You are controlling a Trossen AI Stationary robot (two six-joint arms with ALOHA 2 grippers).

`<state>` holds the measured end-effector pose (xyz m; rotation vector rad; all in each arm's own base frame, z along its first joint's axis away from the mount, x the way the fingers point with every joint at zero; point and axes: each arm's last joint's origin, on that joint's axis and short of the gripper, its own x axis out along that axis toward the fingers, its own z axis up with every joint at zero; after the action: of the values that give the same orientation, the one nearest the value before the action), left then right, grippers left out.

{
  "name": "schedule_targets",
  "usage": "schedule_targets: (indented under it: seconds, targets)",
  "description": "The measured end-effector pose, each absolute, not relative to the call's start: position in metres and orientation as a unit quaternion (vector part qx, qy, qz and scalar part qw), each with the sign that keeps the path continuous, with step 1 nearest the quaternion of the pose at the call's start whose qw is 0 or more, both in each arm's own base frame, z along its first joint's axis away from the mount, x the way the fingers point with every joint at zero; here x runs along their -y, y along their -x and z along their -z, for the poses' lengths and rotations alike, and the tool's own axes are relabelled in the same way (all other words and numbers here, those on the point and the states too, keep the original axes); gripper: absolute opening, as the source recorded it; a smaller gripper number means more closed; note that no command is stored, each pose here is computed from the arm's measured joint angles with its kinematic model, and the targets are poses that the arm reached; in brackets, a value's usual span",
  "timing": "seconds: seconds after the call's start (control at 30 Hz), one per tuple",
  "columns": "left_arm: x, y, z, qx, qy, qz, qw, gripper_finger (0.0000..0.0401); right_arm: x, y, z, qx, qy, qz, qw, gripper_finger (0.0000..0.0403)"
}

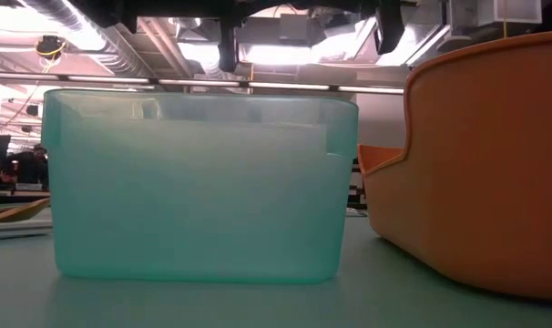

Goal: Sort silverware by color (type)
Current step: Put the blue spoon into the orange bin

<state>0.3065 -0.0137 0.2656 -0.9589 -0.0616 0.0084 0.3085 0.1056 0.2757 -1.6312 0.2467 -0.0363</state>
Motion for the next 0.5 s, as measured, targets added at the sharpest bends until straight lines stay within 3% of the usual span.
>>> schedule_targets:
  seconds: [0.5]
  targets:
    - [0.013, -0.306, -0.271, 0.058, 0.496, 0.002, 0.866, 0.0012, -0.096, -0.313, -0.284, -0.084, 0.757, 0.037, 0.647, 0.0133]
